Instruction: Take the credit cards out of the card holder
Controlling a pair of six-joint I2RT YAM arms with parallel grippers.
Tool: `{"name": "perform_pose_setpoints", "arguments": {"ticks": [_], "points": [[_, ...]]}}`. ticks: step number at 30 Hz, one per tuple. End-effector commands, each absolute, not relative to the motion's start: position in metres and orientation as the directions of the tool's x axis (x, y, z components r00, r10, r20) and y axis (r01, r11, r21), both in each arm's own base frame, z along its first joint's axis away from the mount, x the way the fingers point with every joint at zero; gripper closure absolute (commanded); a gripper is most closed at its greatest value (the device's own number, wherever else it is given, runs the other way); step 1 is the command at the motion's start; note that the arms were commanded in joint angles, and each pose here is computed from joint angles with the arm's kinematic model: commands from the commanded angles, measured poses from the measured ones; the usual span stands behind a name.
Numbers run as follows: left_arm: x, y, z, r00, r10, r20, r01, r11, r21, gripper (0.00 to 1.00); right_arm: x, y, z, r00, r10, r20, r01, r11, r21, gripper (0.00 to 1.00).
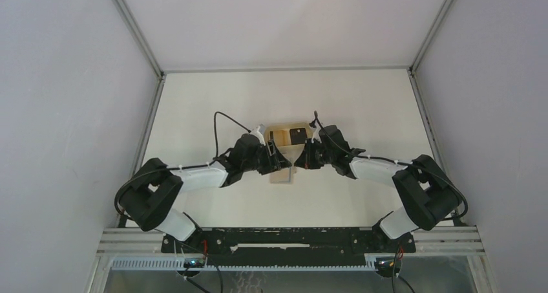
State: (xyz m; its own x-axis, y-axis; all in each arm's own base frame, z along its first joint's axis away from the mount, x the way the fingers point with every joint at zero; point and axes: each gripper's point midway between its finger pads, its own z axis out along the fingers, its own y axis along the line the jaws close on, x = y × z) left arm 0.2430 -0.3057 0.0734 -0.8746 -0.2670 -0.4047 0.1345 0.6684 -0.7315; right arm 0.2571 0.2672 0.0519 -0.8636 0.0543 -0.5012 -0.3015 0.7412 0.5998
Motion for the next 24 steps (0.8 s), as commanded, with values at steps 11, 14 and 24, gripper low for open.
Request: {"name": "perform_pose_setpoints", "arguments": {"ticks": [11, 14, 24], "points": [[0.251, -0.292, 0.037, -0.838, -0.448, -0.312, -0.072, 0.657, -0.75, 0.42, 0.264, 0.282, 0.083, -0.828, 0.078, -0.556, -0.351, 0.702, 0.62, 1.0], [0.251, -0.289, 0.032, -0.825, -0.481, -0.296, -0.101, 0.642, -0.76, 0.43, 0.264, 0.29, 0.076, -0.838, 0.058, -0.543, -0.35, 0.706, 0.615, 1.0], [0.248, -0.291, 0.029, -0.799, -0.565, -0.208, -0.162, 0.534, -0.83, 0.45, 0.267, 0.31, 0.058, -0.865, 0.028, -0.501, -0.339, 0.705, 0.623, 1.0]]}}
